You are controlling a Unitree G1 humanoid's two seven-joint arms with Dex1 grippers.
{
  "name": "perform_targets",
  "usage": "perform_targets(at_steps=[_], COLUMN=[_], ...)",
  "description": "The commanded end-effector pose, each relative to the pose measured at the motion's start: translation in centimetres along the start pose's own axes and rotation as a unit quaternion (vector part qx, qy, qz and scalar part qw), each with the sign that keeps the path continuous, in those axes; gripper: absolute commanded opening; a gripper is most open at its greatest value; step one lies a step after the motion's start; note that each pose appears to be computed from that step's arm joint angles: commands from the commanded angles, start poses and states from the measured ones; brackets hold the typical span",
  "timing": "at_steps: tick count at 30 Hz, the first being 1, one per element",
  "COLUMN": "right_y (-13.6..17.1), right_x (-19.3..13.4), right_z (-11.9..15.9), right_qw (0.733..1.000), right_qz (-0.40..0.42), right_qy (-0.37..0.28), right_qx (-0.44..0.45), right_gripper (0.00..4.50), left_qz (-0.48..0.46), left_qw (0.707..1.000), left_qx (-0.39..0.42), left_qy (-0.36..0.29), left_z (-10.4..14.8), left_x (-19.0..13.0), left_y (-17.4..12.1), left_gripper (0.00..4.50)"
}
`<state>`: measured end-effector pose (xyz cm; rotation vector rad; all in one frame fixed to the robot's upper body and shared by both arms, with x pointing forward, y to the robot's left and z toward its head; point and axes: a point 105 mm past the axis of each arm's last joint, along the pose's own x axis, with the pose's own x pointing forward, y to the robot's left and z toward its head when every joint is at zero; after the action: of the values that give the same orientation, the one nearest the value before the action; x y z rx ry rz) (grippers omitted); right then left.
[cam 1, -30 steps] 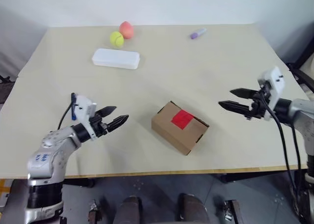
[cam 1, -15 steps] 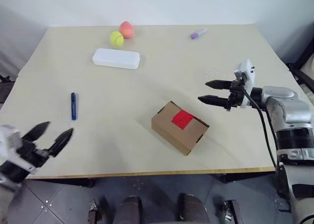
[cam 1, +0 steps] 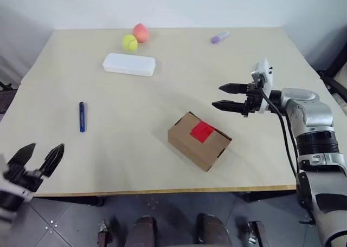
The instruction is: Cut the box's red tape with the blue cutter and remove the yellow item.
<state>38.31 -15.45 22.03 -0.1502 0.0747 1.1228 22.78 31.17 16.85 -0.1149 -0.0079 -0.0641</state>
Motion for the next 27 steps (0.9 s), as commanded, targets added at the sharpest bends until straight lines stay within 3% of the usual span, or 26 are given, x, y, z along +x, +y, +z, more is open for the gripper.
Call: perform_targets(at_steps=[1,7,12,23,27], right_y=[0.3,1.1,1.6,3.9,4.0], right_x=[0.0,-0.2,-0.9,-2.5,-3.0], right_z=[1.2,0.9,1.0,3.1,2.5], right_qw=[0.999,0.999,0.999,0.992,0.992], right_qz=[-0.004,-0.003,-0.006,0.086,0.100], right_qy=[-0.014,-0.019,-0.022,-0.093,-0.069], right_qx=[-0.033,-0.028,-0.027,-0.025,-0.031], right_gripper=[4.50,4.50,4.50,4.50,4.50], left_qz=[0.056,0.104,0.093,0.107,0.117], left_qw=[0.997,0.992,0.988,0.973,0.968], left_qx=[0.008,-0.001,-0.021,-0.047,-0.050], left_qy=[0.043,0.075,0.123,0.197,0.218], left_z=[-1.0,-1.0,-2.5,-5.3,-6.1], left_x=[1.9,7.1,10.3,12.7,12.9], left_y=[1.5,2.6,2.1,1.8,1.8], left_gripper=[4.49,4.49,4.49,4.49,4.49])
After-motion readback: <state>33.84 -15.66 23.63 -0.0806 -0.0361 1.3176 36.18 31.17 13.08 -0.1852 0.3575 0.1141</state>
